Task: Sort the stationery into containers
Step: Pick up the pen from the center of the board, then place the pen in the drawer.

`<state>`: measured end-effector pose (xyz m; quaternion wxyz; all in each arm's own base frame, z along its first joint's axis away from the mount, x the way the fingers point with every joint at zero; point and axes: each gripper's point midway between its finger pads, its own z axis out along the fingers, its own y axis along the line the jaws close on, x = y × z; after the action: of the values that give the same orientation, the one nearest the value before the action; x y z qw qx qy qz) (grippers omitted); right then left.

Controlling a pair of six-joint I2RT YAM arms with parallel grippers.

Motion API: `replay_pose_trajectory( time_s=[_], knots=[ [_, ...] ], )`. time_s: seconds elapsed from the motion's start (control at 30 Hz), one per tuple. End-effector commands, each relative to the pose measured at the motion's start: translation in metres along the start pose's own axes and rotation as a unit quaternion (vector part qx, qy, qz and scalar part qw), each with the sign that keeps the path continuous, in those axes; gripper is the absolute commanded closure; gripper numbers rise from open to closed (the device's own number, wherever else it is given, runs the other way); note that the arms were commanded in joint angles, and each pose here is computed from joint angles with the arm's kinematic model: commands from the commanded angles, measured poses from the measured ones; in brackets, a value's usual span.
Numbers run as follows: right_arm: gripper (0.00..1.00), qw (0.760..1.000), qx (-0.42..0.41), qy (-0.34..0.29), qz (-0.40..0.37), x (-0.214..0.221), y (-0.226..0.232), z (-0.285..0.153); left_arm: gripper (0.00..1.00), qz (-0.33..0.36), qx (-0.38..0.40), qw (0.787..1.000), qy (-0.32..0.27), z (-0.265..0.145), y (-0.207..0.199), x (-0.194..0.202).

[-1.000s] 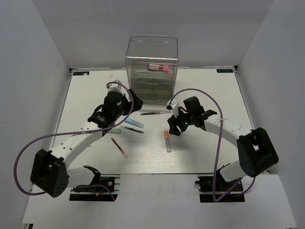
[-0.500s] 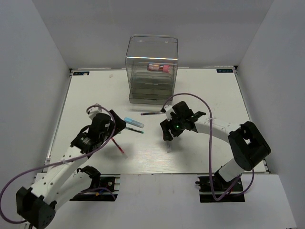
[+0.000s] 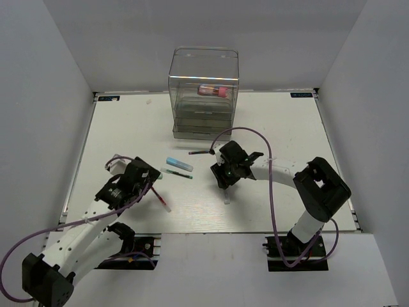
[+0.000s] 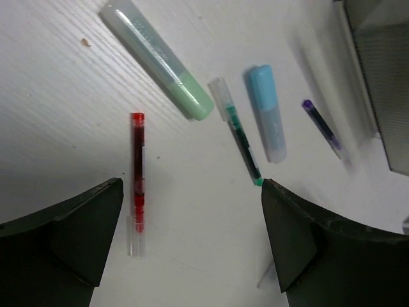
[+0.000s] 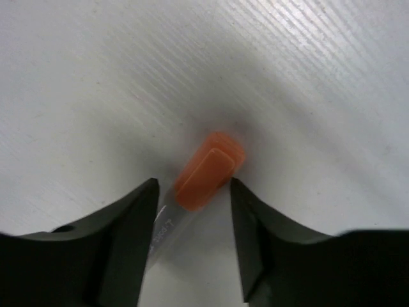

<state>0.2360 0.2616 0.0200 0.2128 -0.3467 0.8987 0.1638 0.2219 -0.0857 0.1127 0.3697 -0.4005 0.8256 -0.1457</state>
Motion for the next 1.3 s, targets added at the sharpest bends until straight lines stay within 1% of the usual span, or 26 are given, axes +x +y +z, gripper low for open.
replay_pose_trajectory(
  time_s=[0.0, 0.03, 0.13, 0.17, 0.27, 0.33, 0.37, 0.43, 0.47, 0.53, 0.57, 0.6, 0.63, 0.67, 0.73, 0.77, 0.8, 0.87, 0.9, 1.0, 1.03, 1.07, 1.1, 1.17, 1.2, 1.27],
  knots=[
    [0.49, 0.998, 0.031, 0.06, -0.002, 0.028, -0.009, 0.005, 0.01, -0.034, -0.031, 0.999, -0.025, 0.002, 0.001, -0.012],
    [0.56, 0.998, 0.031, 0.06, -0.014, 0.026, -0.007, 0.005, 0.01, -0.039, -0.037, 0.998, -0.031, 0.004, 0.002, -0.013],
    [0.68, 0.996, 0.045, 0.075, -0.032, 0.032, -0.015, 0.004, 0.01, -0.044, -0.05, 0.997, -0.04, 0.01, 0.004, -0.014],
    [0.77, 0.995, 0.043, 0.082, -0.032, 0.032, -0.013, 0.005, 0.01, -0.044, -0.05, 0.997, -0.04, 0.01, 0.002, -0.015],
    [0.89, 0.992, 0.053, 0.088, -0.072, 0.024, -0.018, 0.003, 0.01, -0.047, -0.061, 0.996, -0.046, 0.017, 0.001, -0.016],
    [0.92, 0.991, 0.061, 0.068, -0.098, 0.004, -0.023, -0.003, 0.01, -0.046, -0.063, 0.996, -0.05, 0.018, -0.005, -0.019],
    [0.92, 0.989, 0.061, 0.06, -0.122, -0.004, -0.024, -0.006, 0.01, -0.046, -0.064, 0.996, -0.05, 0.021, -0.006, -0.019],
    [0.96, 0.985, 0.073, -0.002, -0.159, -0.048, -0.025, -0.023, 0.01, -0.046, -0.072, 0.995, -0.055, 0.026, -0.006, -0.021],
    [0.96, 0.979, 0.076, -0.016, -0.186, -0.06, -0.025, -0.029, 0.01, -0.049, -0.067, 0.995, -0.057, 0.026, -0.012, -0.023],
    [0.98, 0.967, 0.09, -0.079, -0.226, -0.105, -0.023, -0.051, 0.01, -0.049, -0.078, 0.994, -0.057, 0.033, -0.011, -0.023],
    [0.98, 0.955, 0.096, -0.1, -0.262, -0.124, -0.023, -0.06, 0.01, -0.048, -0.081, 0.994, -0.06, 0.036, -0.013, -0.026],
    [0.98, 0.947, 0.104, -0.133, -0.273, -0.145, -0.021, -0.071, 0.01, -0.048, -0.082, 0.994, -0.054, 0.037, -0.016, -0.024],
    [0.99, 0.941, 0.11, -0.146, -0.286, -0.154, -0.022, -0.077, 0.01, -0.041, -0.094, 0.993, -0.054, 0.044, -0.012, -0.023],
    [0.99, 0.923, 0.118, -0.165, -0.327, -0.171, -0.021, -0.087, 0.01, -0.044, -0.099, 0.993, -0.048, 0.047, -0.012, -0.023],
    [0.99, 0.909, 0.125, -0.178, -0.355, -0.195, -0.018, -0.094, 0.01, -0.034, -0.107, 0.993, -0.041, 0.053, -0.012, -0.022],
    [0.99, 0.902, 0.124, -0.167, -0.379, -0.196, -0.019, -0.093, 0.01, -0.035, -0.117, 0.992, -0.037, 0.058, -0.011, -0.022],
    [0.99, 0.887, 0.13, -0.182, -0.404, -0.215, -0.016, -0.104, 0.01, -0.03, -0.117, 0.992, -0.031, 0.059, -0.013, -0.02],
    [1.0, 0.868, 0.147, -0.187, -0.435, -0.228, -0.02, -0.098, 0.01, -0.037, -0.117, 0.992, -0.033, 0.062, -0.014, -0.026],
    [1.0, 0.849, 0.165, -0.185, -0.466, -0.235, -0.024, -0.101, 0.01, -0.028, -0.124, 0.992, -0.03, 0.064, -0.012, -0.024],
    [1.0, 0.826, 0.199, -0.211, -0.484, -0.257, -0.03, -0.102, 0.01, -0.027, -0.128, 0.991, -0.024, 0.067, -0.011, -0.027],
    [1.0, 0.808, 0.212, -0.213, -0.507, -0.264, -0.032, -0.101, 0.01, -0.03, -0.136, 0.99, -0.025, 0.069, -0.007, -0.028],
    [1.0, 0.803, 0.214, -0.21, -0.514, -0.264, -0.034, -0.096, 0.01, -0.026, -0.134, 0.99, -0.02, 0.069, -0.007, -0.027],
    [1.0, 0.791, 0.225, -0.223, -0.523, -0.273, -0.034, -0.097, 0.01, -0.031, -0.135, 0.99, -0.016, 0.07, -0.006, -0.027],
    [1.0, 0.78, 0.223, -0.213, -0.545, -0.268, -0.037, -0.083, 0.01, -0.03, -0.14, 0.99, -0.004, 0.073, -0.006, -0.025],
    [1.0, 0.77, 0.232, -0.236, -0.545, -0.279, -0.036, -0.087, 0.01, -0.028, -0.145, 0.989, 0.0, 0.075, -0.003, -0.024],
    [1.0, 0.766, 0.222, -0.238, -0.554, -0.275, -0.035, -0.077, 0.01, -0.031, -0.147, 0.989, 0.006, 0.077, -0.004, -0.024]
  ],
)
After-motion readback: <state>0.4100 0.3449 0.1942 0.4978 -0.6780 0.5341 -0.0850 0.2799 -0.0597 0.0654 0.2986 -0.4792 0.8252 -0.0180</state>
